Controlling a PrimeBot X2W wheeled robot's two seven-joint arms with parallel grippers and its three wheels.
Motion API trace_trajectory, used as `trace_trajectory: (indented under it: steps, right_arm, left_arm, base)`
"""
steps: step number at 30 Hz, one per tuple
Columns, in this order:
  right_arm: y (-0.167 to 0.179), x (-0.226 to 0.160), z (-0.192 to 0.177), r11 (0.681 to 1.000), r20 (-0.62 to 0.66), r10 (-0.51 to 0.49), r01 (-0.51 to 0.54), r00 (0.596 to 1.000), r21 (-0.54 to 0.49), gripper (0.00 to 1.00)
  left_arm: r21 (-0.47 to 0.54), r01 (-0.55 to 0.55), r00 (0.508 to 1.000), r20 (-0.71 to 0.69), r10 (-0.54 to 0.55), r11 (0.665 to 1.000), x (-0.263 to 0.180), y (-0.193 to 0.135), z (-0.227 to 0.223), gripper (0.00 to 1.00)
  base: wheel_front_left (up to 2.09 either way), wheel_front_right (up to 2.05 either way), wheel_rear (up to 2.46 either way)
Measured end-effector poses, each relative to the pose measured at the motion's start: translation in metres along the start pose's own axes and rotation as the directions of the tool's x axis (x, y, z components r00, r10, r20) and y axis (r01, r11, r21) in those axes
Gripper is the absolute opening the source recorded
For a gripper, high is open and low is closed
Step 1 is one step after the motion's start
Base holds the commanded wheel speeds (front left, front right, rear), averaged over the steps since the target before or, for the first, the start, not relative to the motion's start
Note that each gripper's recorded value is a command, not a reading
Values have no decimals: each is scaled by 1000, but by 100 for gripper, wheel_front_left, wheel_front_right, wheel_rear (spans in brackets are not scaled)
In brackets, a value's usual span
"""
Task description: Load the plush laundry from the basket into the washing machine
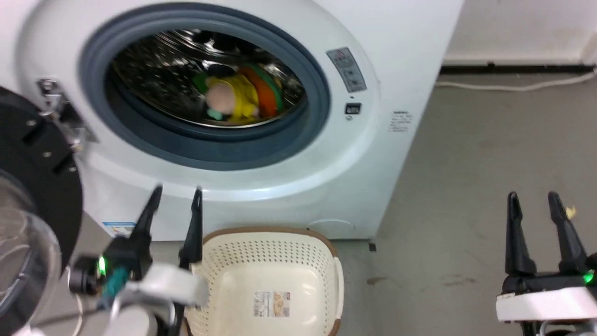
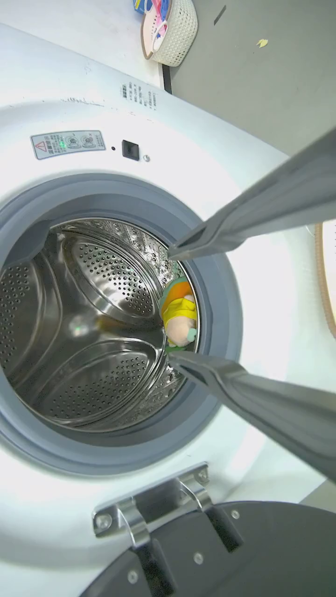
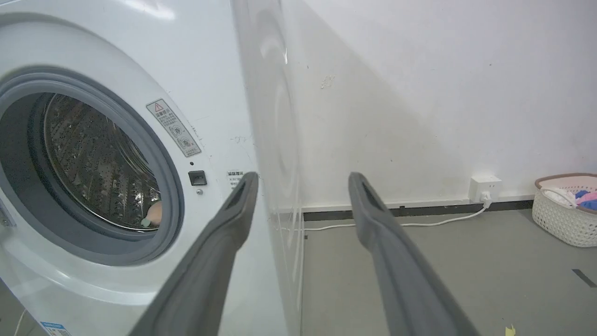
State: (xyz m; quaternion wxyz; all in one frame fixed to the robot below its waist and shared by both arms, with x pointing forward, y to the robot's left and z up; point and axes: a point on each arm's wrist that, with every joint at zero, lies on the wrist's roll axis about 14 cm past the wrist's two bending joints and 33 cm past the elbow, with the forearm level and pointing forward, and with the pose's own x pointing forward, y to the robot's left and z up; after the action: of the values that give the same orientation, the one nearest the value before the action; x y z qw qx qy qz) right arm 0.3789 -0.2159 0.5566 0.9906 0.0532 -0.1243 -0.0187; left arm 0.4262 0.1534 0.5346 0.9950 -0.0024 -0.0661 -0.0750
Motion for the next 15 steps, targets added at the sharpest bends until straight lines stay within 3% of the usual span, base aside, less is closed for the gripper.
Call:
trace_trajectory:
  steps: [8,15]
  right_arm:
    - [18,-8,-7,999,-28,51,-50,998,14,100]
    - [26,-9,-11,997,-41,75,-74,996,21,100]
  left_arm:
    - [-75,-163,986,-45,160,984,-47,21,-12,100]
    - [-61,-192,981,-49,189,979,-58,25,-15,100]
  base:
    - [0,0,0]
    - [0,0,0]
